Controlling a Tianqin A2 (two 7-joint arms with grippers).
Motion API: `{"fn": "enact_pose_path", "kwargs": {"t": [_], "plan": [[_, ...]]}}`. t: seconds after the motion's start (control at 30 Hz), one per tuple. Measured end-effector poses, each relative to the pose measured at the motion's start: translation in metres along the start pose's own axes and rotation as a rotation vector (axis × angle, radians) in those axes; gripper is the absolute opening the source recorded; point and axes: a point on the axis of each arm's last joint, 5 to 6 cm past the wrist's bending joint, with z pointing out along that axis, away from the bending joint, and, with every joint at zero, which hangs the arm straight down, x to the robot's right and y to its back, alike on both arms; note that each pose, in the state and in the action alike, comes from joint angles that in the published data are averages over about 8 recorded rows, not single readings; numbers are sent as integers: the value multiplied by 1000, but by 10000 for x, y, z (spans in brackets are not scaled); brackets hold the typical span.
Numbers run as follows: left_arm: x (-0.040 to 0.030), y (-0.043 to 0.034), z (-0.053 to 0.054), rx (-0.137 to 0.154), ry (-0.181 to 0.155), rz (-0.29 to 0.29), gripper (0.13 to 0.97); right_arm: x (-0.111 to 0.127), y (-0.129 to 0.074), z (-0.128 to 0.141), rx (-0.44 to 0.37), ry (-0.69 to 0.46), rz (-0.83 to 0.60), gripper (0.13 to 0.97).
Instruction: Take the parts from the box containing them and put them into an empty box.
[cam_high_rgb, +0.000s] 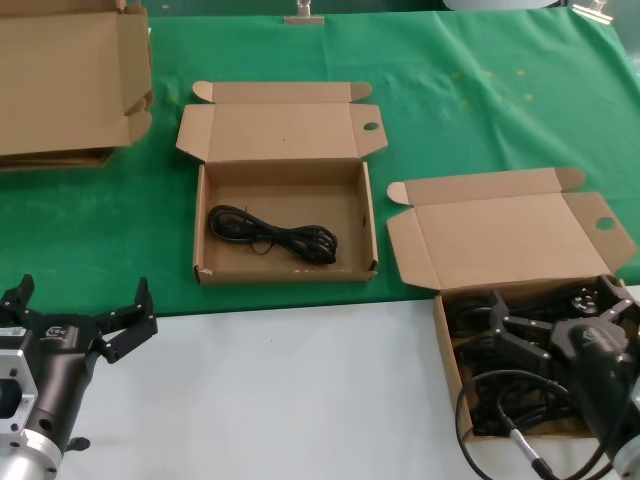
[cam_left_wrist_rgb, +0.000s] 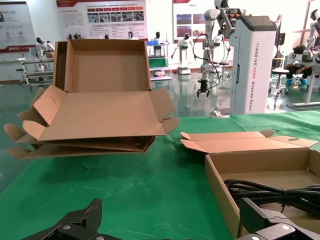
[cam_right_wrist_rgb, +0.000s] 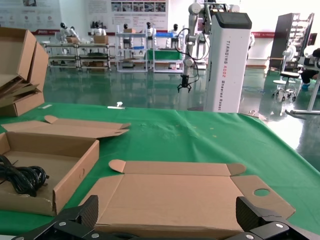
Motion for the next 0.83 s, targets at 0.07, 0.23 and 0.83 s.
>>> {"fn": "enact_pose_path", "kwargs": {"t": [0.07,0.23,0.83], "plan": [[0,0,0,0,0,0,966,0,0,0,0,0,0,966],[0,0,0,0,0,0,966,0,0,0,0,0,0,966],[0,0,0,0,0,0,966,0,0,0,0,0,0,966]]}}
